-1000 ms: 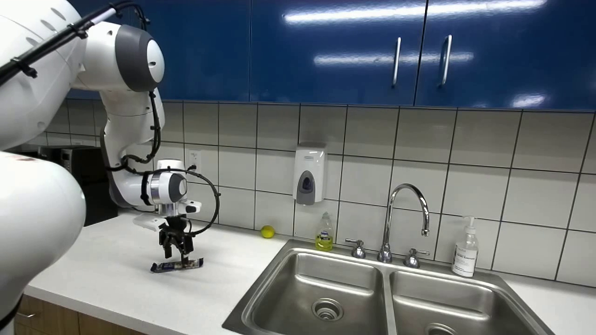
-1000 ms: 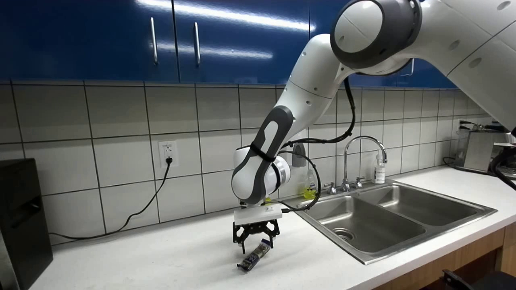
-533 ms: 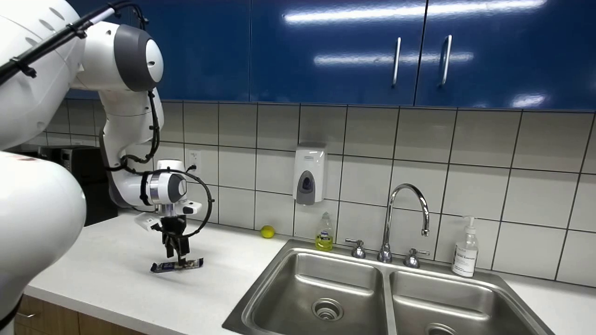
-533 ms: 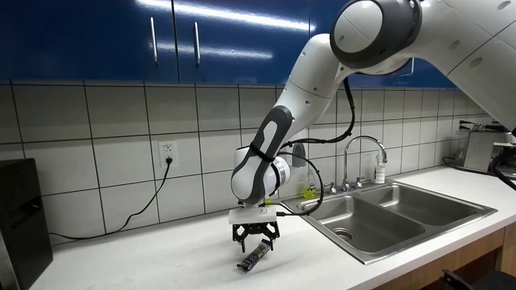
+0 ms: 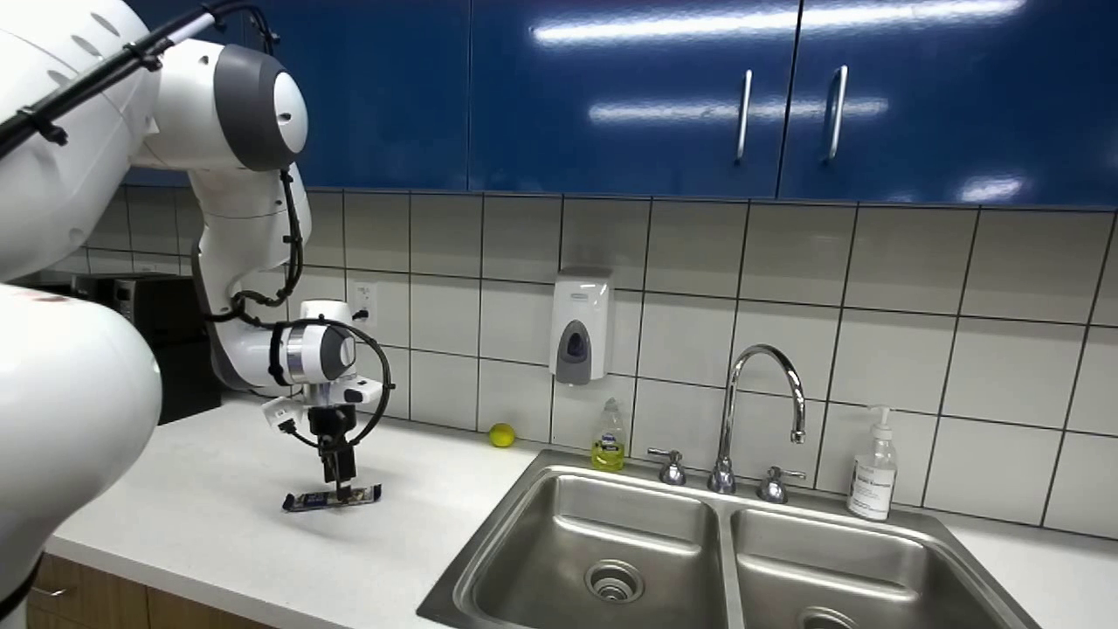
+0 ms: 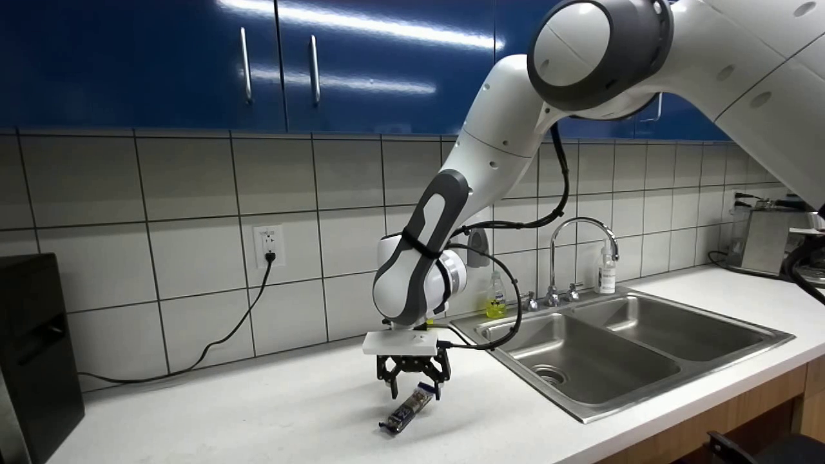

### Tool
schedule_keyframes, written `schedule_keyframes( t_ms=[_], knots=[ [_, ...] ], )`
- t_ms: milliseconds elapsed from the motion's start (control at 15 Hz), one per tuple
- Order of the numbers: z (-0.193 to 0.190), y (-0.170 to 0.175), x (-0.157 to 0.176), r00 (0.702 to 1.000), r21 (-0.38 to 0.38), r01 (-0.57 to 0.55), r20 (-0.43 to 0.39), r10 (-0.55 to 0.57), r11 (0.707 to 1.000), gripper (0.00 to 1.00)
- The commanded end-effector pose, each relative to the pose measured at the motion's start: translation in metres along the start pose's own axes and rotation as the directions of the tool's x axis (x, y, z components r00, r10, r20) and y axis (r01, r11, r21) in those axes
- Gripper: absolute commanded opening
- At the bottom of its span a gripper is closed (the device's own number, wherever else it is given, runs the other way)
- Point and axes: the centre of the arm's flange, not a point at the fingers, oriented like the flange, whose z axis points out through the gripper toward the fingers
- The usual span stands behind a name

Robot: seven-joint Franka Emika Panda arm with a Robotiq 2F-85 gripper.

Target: Move the chocolate bar to the left sink

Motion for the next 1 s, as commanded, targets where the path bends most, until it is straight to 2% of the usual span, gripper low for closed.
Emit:
schedule_keyframes(
  t_ms=[0,400,933],
  knots=[
    [-0.003,-0.001,0.0,0.998,0.007,-0.065,-0.006,0.065,0.998,1.0],
    [0.0,-0.003,0.003,0.992,0.009,-0.123,-0.003,0.123,0.992,1.0],
    [0.01,-0.008,0.005,0.99,0.003,-0.142,-0.002,0.142,0.99,1.0]
  ],
)
